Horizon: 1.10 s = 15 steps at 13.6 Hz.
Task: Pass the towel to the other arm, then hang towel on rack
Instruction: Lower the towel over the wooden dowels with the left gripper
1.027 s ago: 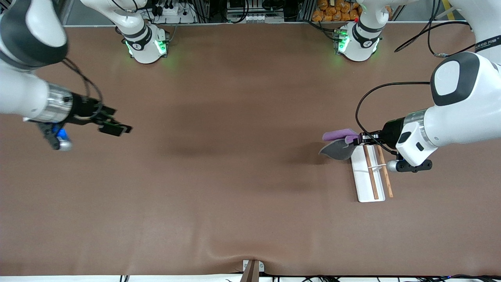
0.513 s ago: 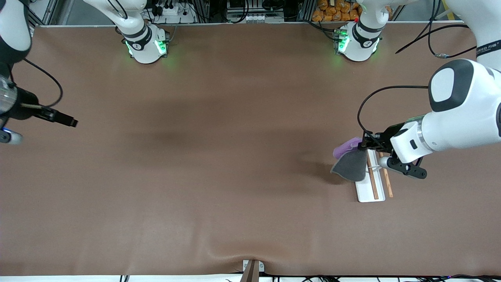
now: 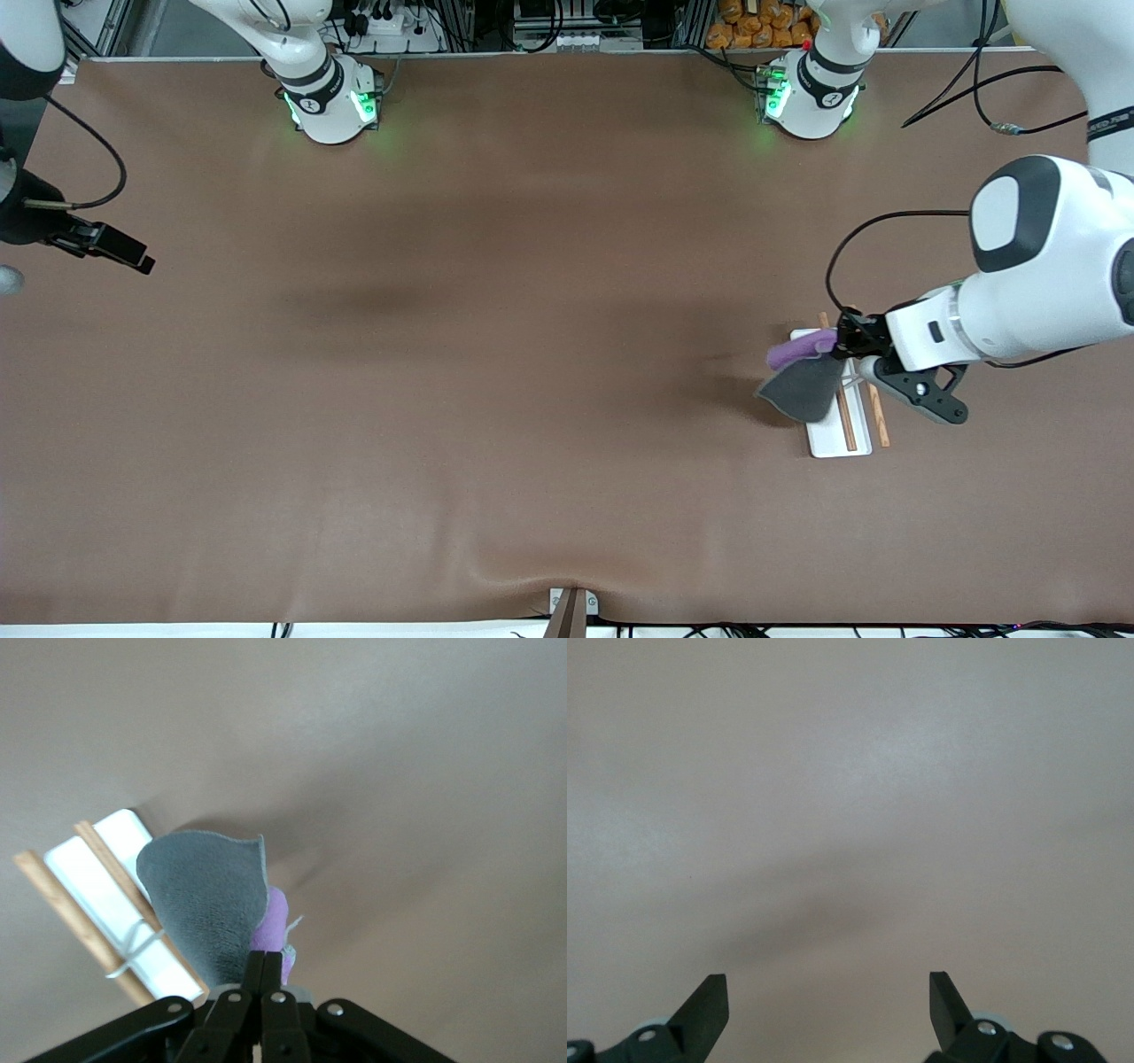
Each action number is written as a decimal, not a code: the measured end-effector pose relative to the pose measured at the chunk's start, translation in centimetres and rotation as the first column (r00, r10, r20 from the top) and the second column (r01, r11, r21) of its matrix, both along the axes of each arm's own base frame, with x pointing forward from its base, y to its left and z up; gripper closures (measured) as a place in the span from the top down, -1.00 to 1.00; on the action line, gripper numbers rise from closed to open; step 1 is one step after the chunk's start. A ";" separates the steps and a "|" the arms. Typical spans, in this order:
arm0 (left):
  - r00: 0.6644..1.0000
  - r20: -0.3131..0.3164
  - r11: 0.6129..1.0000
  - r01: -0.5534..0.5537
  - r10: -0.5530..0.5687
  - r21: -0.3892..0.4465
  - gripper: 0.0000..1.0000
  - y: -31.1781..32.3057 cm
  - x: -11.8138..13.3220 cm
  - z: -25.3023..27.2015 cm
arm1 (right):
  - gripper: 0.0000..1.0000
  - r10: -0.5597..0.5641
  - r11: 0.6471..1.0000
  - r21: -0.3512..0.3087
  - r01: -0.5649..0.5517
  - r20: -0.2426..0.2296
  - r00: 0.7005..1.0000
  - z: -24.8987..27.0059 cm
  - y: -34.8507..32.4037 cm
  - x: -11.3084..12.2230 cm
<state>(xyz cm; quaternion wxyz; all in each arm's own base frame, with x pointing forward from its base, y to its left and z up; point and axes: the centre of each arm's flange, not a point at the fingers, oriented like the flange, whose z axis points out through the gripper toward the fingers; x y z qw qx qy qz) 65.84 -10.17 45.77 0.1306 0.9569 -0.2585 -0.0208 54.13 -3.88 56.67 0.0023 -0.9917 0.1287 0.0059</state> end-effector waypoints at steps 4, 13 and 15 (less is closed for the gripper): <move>0.999 0.022 0.999 0.044 -0.044 -0.010 -0.97 5.0 0.5 -0.2 | 1.00 0.026 1.000 -0.007 -0.026 0.039 0.999 2.0 1.5 -0.2; 0.993 -0.080 0.996 0.081 -0.083 -0.026 -0.97 8.0 -0.8 -3.0 | 1.00 0.159 0.987 0.001 -0.159 0.051 0.986 2.5 8.9 1.5; 0.993 -0.086 0.996 0.084 -0.087 -0.033 -0.97 9.8 -1.0 -3.0 | 1.00 0.165 0.986 0.002 -0.165 0.054 0.985 2.6 9.2 1.8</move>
